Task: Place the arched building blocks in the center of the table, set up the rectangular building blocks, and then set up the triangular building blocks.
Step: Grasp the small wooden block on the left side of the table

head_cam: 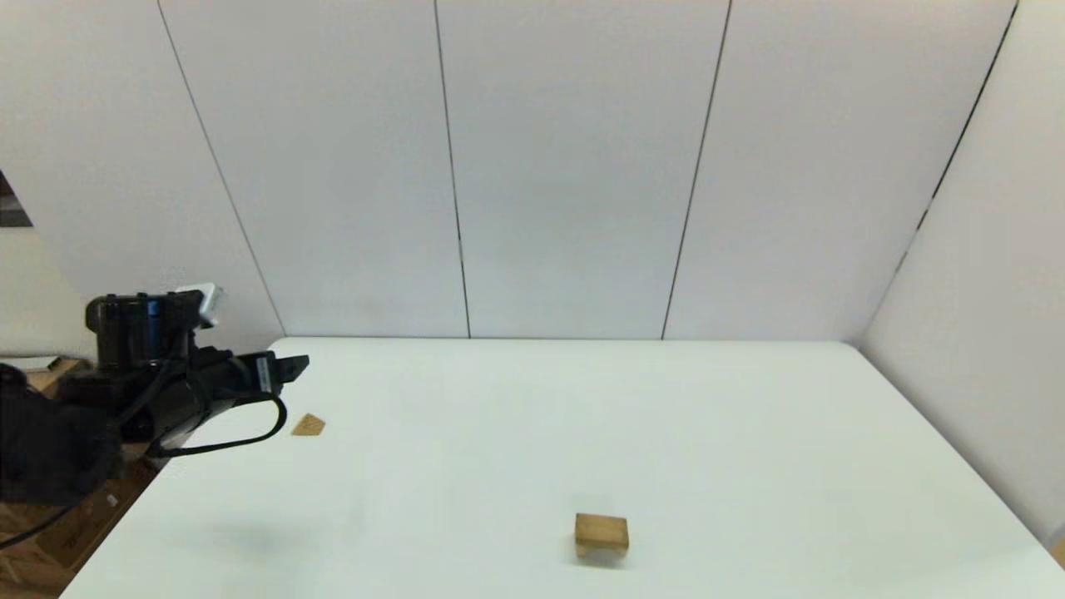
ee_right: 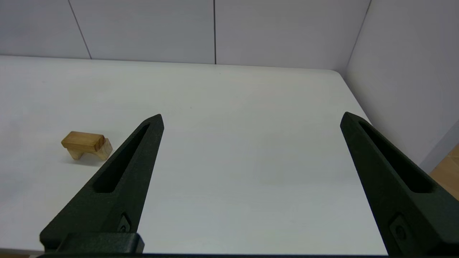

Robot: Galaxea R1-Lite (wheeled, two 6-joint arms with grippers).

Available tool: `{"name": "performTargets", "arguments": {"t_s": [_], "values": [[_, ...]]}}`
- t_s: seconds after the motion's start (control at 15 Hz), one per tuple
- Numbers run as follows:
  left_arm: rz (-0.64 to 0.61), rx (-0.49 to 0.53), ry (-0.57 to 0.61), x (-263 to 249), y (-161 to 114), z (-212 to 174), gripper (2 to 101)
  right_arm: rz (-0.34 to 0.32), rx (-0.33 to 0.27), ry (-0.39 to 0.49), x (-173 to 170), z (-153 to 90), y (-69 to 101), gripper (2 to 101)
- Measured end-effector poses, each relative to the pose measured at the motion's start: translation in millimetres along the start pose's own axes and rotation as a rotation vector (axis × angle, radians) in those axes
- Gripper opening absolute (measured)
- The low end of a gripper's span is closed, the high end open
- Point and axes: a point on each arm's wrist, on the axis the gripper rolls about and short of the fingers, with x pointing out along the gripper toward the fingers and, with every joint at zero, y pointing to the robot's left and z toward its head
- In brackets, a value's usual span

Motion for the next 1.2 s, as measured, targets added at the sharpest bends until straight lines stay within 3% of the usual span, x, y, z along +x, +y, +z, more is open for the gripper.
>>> {"name": "performTargets", "arguments": {"t_s": [0.27,0.6,0.87,1.2], "values": [[-0.002,0.046,0.079,43,24,-12,97.8,0.000,0.000,0.000,0,0,0.0,97.5],[-0.092,0.216,0.235,61,52,-12,97.8,0.000,0.000,0.000,0,0,0.0,97.7],[-0.258,0.310,0.337,55,51,12,97.8,0.000,0.000,0.000,0,0,0.0,97.7],[-0.377,0.482,0.485,46,49,37,97.8,0.000,0.000,0.000,0,0,0.0,97.7]]}}
